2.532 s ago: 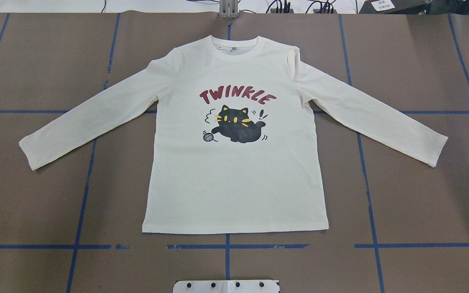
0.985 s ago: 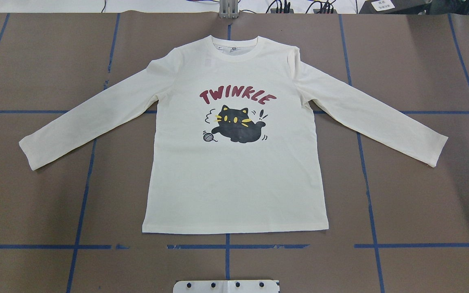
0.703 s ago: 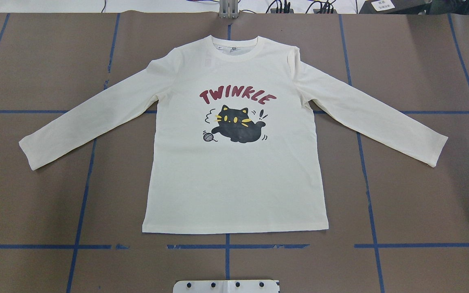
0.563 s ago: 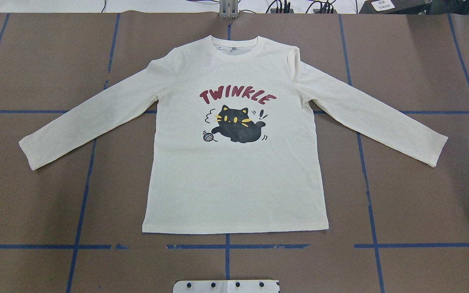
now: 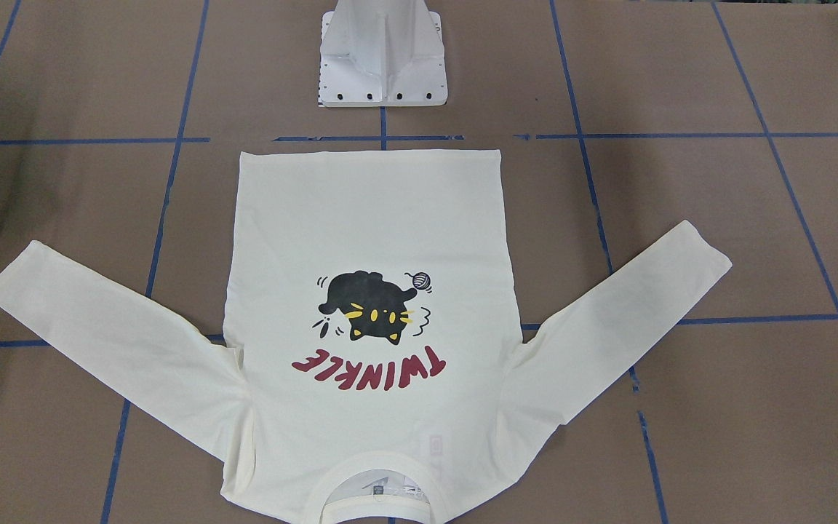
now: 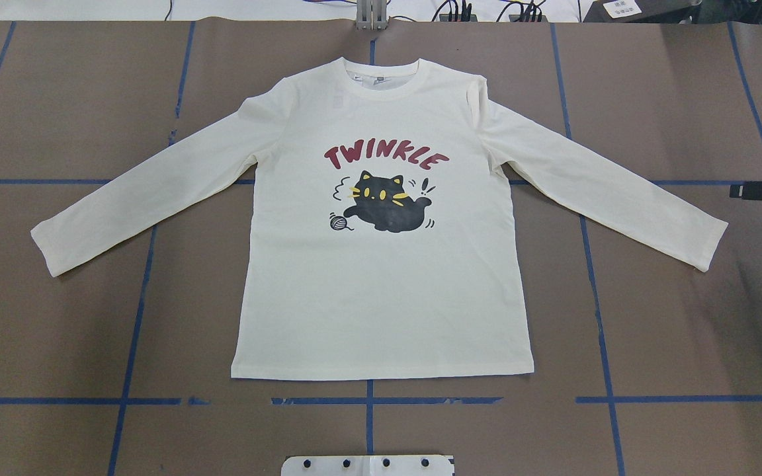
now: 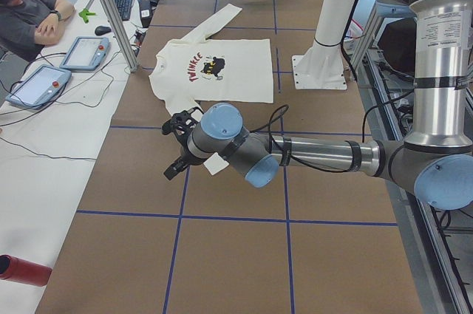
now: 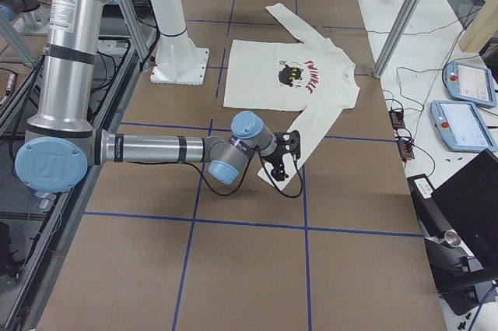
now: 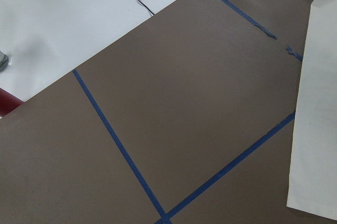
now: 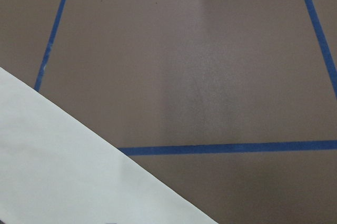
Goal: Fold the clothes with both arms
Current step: 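Move the right gripper toward the sleeve cuff nearest it and grasp it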
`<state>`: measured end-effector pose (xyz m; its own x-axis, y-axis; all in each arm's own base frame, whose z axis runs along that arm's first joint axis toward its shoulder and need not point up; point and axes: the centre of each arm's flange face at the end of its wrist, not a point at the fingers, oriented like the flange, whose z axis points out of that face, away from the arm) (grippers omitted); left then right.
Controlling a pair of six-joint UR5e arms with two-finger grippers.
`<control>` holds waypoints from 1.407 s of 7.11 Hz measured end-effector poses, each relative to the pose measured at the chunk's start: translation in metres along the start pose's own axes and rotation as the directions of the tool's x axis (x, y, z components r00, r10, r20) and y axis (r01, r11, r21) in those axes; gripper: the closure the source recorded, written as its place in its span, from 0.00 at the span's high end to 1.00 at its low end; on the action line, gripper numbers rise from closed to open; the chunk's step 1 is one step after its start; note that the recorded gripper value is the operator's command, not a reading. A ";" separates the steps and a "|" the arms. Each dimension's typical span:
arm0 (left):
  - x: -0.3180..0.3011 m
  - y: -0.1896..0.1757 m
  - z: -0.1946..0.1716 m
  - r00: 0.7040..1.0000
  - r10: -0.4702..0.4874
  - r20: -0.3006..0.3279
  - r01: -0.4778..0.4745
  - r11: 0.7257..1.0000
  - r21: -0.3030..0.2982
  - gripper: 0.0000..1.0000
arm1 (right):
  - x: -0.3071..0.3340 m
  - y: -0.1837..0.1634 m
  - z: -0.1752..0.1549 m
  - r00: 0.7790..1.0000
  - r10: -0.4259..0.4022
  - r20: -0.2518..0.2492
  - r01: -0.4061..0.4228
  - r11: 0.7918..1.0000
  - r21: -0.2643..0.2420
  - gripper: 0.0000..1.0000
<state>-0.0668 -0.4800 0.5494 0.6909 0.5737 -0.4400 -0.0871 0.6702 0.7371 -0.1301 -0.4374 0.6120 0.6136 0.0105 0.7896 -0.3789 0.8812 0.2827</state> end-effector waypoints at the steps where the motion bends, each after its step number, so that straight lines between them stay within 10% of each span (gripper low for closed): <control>1: 0.000 0.000 0.000 1.000 0.001 0.000 -0.001 1.000 0.001 1.00 | 0.008 0.011 0.016 1.000 -0.003 -0.014 0.003 1.000 0.002 0.78; 10: 0.000 0.000 0.000 1.000 0.003 0.000 -0.003 1.000 0.002 1.00 | 0.021 0.035 0.079 0.997 -0.037 -0.063 0.034 0.998 -0.048 0.52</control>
<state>-0.0669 -0.4795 0.5491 0.6909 0.5753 -0.4379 -0.0873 0.6676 0.7394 -0.1855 -0.4434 0.6814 0.6695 0.0080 0.7428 -0.3244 0.9027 0.2826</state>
